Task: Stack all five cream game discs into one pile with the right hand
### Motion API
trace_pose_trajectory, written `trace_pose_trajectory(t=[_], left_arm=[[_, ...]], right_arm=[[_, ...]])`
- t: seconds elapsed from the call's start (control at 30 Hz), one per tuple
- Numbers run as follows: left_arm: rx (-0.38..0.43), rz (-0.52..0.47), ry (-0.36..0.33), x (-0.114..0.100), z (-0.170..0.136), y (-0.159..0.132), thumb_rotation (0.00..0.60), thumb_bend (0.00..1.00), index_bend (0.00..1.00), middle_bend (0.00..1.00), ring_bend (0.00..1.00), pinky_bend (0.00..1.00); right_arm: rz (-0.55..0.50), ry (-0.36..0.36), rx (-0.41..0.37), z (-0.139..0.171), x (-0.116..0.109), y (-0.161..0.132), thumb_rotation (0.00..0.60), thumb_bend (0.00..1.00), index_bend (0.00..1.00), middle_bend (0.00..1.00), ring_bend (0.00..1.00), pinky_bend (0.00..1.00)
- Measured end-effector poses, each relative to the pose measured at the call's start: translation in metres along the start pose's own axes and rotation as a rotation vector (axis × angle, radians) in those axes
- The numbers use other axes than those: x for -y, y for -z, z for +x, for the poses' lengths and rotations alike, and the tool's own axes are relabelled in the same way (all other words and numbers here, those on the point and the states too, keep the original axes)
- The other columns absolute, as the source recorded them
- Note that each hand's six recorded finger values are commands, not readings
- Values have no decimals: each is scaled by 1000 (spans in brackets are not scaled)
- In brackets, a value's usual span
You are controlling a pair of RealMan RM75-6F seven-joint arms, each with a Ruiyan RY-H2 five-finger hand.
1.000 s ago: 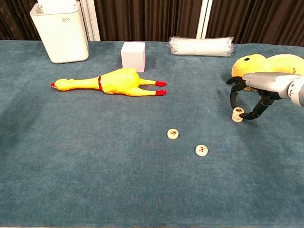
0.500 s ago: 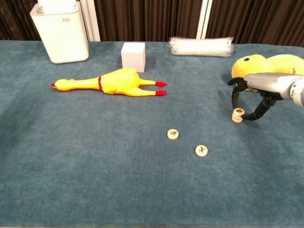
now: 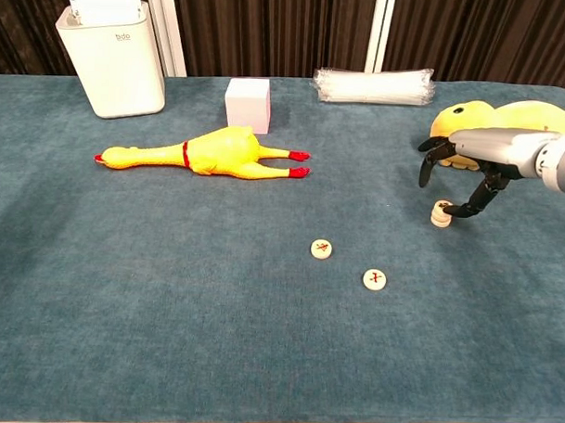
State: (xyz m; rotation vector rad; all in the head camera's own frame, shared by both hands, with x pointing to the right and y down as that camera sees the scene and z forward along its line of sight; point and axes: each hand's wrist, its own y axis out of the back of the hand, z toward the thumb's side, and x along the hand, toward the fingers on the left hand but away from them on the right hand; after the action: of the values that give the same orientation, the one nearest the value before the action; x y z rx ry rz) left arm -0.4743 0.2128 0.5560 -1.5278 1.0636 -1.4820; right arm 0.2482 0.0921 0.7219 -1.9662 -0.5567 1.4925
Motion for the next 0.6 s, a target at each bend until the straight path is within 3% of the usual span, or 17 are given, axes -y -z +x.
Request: trace_pose_trajectory(t=[0.3, 0.6], left_arm=[[3, -6, 1, -1, -1, 0, 600, 169, 44, 0, 0, 61], [2, -11, 2, -1, 0, 1, 600, 170, 44, 0, 0, 61]], right_arm=[[25, 26, -65, 18, -12, -23, 600, 410, 307, 0, 0, 86], [81, 12, -129, 30, -2, -54, 600, 409, 307, 0, 0, 86]])
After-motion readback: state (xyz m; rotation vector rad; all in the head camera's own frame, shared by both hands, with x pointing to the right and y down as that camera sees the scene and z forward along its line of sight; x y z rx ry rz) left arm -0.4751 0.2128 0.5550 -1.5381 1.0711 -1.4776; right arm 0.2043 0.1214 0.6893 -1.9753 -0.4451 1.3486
